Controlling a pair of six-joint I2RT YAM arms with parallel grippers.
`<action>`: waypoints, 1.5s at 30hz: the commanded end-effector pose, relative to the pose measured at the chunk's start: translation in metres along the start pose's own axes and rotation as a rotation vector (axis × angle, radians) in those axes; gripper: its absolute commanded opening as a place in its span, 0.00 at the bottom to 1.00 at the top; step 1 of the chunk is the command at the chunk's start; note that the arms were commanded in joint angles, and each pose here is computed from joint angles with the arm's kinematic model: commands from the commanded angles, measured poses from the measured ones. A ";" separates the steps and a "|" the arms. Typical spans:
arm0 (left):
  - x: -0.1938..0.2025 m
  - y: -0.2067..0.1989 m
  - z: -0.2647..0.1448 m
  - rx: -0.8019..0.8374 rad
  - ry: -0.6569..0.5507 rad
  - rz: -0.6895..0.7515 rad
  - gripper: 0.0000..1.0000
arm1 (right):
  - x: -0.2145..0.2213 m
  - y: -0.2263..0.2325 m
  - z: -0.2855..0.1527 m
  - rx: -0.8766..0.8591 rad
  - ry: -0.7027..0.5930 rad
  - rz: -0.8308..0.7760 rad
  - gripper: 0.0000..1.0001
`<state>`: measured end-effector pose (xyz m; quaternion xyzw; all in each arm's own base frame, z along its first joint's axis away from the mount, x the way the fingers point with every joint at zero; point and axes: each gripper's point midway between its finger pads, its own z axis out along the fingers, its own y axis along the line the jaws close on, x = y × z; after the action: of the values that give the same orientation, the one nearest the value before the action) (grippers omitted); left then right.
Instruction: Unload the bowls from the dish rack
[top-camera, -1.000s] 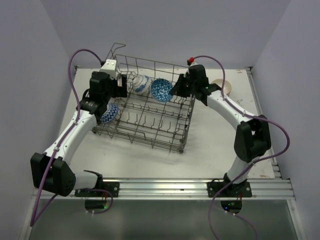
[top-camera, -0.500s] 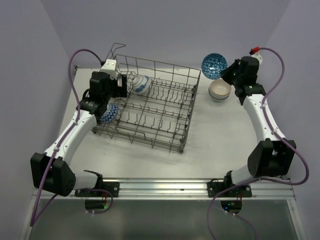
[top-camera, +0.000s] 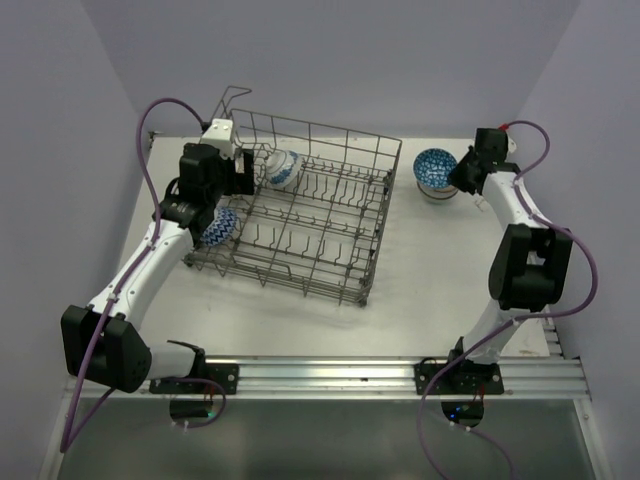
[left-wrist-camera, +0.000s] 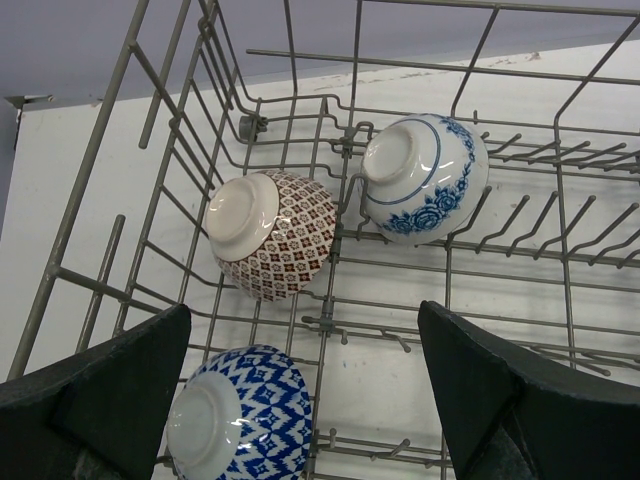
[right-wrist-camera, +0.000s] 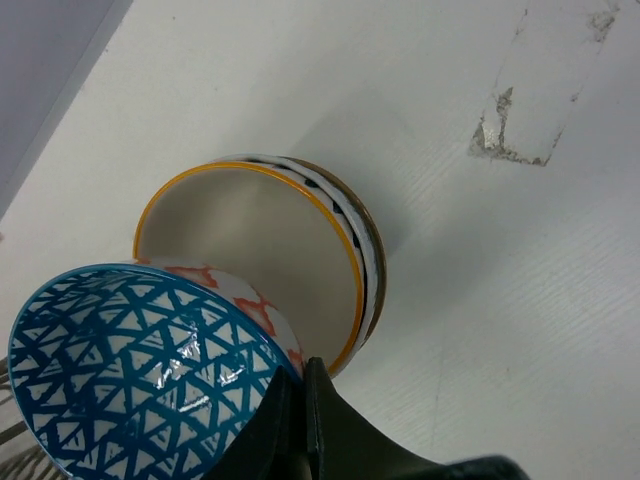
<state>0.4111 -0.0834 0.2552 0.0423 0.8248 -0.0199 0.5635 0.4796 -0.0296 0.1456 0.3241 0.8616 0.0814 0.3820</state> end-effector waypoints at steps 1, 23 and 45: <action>-0.021 -0.001 -0.002 -0.007 -0.050 -0.018 1.00 | -0.040 0.021 -0.008 -0.050 -0.100 -0.022 0.00; -0.020 -0.003 0.000 0.004 -0.042 -0.018 1.00 | -0.035 -0.008 0.023 0.048 -0.046 -0.046 0.09; -0.020 0.003 -0.001 -0.028 -0.046 -0.007 1.00 | -0.095 0.067 -0.118 -0.228 -0.296 -0.115 0.66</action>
<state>0.4129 -0.0820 0.2502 0.0404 0.8284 -0.0144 0.5585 0.4899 -0.0478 0.2327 0.2875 0.8361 0.0730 0.4614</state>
